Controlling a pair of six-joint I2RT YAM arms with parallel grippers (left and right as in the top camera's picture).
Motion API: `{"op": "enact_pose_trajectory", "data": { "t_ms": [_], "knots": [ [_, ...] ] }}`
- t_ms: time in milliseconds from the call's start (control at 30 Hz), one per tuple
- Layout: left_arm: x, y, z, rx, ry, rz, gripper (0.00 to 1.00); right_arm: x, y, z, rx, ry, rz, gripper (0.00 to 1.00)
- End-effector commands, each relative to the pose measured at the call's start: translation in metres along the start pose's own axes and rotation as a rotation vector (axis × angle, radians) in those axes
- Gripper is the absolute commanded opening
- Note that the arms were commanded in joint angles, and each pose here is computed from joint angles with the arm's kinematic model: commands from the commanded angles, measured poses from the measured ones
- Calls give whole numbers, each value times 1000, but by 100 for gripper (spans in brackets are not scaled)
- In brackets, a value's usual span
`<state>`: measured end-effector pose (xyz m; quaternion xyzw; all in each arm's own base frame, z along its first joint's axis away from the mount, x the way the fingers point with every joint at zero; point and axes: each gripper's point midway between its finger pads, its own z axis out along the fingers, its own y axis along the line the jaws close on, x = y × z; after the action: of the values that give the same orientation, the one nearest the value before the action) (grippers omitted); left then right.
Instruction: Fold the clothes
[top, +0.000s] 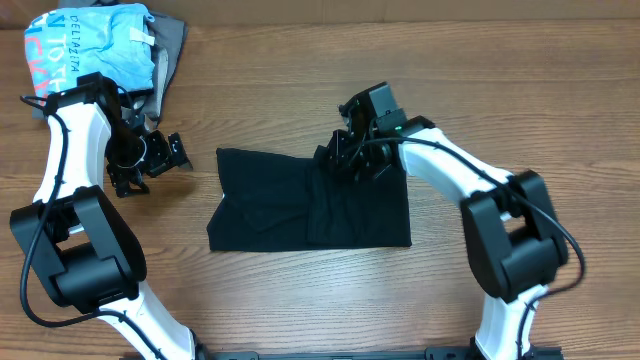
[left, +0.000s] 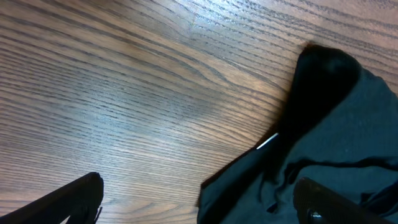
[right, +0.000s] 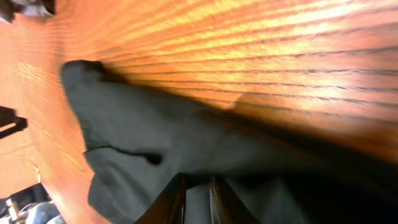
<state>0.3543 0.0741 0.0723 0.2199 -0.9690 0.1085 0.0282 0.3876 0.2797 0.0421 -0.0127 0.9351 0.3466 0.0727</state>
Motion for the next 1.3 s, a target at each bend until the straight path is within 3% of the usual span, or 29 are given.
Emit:
{"op": "enact_pose_trajectory", "data": {
  "t_ms": [0,267,400,433,500,633,800,1000,1267],
  "knots": [
    [-3,-2,-1,-2,-2,4,100,4,-11,14,-16,28,38,17],
    [-3,-2,-1,-2,-3,4,100,-36,-16,-2,7,-93,-30,26],
    [-3,-3,-1,-1,-3,4,100,-61,-6,-42,9,-129,-77,72],
    [-3,-4,-1,5,-1,3,100,-67,-3,-55,15,-136,-84,91],
    [-2,-8,-1,31,2,4,100,-77,1,-82,29,-153,-75,100],
    [-2,-22,6,125,0,111,100,-86,3,-135,51,-180,-44,100],
    [7,-31,24,207,21,137,100,-88,-27,-181,124,-212,43,100],
    [16,-37,47,285,23,186,100,-82,-92,-214,281,-228,198,100],
    [17,-55,68,435,27,198,100,-76,-129,-241,314,-236,287,100]
  ]
}}
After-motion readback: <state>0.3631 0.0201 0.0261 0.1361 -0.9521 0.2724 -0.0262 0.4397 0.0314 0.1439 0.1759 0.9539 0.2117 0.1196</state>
